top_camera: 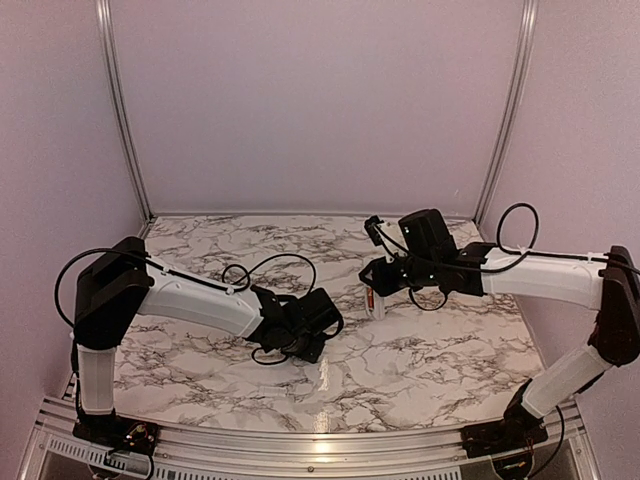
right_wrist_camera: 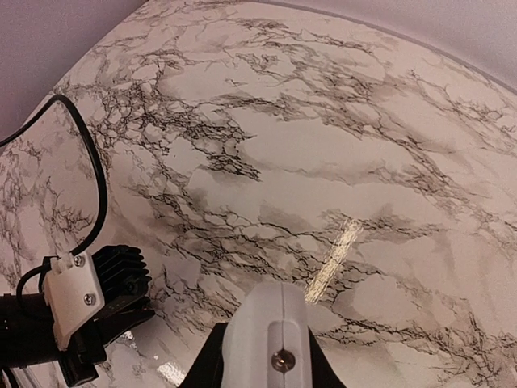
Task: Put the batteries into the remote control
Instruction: Pick up the battery from the center of the board.
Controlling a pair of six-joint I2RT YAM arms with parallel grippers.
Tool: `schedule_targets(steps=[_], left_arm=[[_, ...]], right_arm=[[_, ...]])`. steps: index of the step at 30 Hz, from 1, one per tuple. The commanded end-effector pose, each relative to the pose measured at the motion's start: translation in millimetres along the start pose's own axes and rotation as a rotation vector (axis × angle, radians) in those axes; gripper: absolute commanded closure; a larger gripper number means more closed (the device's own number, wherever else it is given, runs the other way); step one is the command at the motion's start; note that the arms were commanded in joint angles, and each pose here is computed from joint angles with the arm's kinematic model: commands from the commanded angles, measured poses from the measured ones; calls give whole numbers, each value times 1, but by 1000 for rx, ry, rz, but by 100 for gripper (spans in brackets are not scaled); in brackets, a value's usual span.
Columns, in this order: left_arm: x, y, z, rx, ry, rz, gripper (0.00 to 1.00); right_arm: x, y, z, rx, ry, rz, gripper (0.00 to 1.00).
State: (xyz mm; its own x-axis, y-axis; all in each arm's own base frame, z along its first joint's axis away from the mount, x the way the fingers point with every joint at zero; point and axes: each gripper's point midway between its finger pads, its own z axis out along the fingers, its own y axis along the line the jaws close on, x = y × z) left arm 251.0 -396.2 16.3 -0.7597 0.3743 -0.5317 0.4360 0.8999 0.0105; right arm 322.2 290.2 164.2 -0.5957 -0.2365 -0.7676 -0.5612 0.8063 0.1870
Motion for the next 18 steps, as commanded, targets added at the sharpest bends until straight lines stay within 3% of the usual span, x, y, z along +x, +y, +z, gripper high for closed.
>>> schedule_targets(steps=[1, 4, 6, 14, 18], left_arm=[[24, 8, -4, -14, 106, 34, 92], [15, 6, -11, 8, 70, 25, 100], [1, 5, -21, 37, 7, 10, 100], [-80, -5, -133, 294, -515, -48, 100], [-94, -12, -174, 364, -681, -24, 100]], right_arm=[[-17, 3, -12, -83, -36, 54, 100], [-16, 2, -14, -149, -30, 97, 100], [-14, 5, -14, -216, -31, 128, 100], [-5, 51, -17, -575, -17, 300, 100], [-6, 65, -23, -670, -22, 354, 100]])
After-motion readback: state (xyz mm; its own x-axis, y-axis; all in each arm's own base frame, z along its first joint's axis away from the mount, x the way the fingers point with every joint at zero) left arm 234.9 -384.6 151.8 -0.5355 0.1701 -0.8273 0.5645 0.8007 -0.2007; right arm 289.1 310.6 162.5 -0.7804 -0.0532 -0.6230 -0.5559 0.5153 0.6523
